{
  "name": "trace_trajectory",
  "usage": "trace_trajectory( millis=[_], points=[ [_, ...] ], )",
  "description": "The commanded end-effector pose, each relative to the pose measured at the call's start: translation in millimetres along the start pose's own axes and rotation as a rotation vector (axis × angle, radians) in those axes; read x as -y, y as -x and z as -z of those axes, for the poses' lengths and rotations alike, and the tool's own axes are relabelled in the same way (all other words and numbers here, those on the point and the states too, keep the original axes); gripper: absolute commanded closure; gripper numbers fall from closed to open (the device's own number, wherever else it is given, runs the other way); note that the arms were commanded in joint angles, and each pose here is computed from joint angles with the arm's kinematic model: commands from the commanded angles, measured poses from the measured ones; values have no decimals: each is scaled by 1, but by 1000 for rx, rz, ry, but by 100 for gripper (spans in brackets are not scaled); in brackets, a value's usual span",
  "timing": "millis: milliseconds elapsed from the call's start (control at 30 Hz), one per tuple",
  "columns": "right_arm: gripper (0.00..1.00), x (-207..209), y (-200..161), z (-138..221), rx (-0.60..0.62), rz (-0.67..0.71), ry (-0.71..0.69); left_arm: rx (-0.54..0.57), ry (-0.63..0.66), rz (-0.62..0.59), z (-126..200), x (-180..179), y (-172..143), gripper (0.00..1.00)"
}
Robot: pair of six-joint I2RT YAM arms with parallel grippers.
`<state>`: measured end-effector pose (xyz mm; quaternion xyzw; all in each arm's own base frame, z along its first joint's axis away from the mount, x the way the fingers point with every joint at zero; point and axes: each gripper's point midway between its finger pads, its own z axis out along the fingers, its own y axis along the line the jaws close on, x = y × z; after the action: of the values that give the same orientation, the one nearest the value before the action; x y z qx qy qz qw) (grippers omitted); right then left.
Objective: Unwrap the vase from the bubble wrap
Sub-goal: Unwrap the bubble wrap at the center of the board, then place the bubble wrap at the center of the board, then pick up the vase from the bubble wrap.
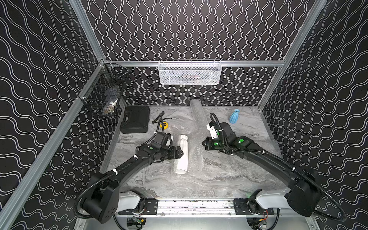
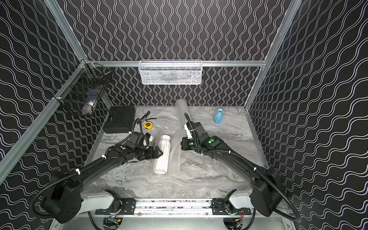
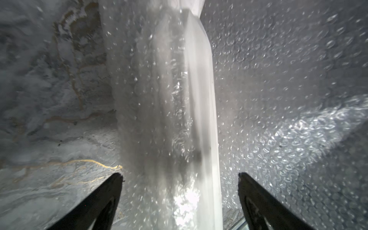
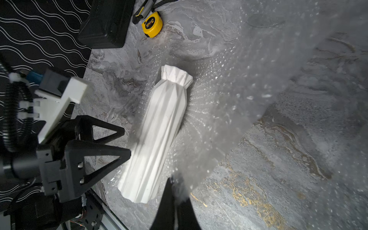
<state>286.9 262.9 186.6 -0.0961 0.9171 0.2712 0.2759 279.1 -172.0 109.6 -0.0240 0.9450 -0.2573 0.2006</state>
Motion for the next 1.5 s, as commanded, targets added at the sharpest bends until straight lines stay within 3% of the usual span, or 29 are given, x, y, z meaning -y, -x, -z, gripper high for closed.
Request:
trace_trajectory(
  millis=[0,267,467,633,833,1033,1467],
  points=[
    [100,2,0,-1,4,5,-10,22,91,-42,12,-11,6,5],
    [100,6,-4,-6,-8,0,-19,59,141,-124,39,-2,26,5],
    [100,7,-8,-8,-16,-3,-18,-3,-81,-188,36,41,22,6],
    [100,8,-9,-10,-23,-5,-17,-5,-210,-166,29,62,25,6],
    [100,9,-11,-11,-28,-7,-18,-49,-194,-127,9,55,23,6],
    [100,8,-11,-9,-24,-8,-14,-48,-9,-102,-2,20,24,5],
    [100,9,-12,-11,-28,-9,-19,-156,61,-122,-23,13,-5,1]
  ],
)
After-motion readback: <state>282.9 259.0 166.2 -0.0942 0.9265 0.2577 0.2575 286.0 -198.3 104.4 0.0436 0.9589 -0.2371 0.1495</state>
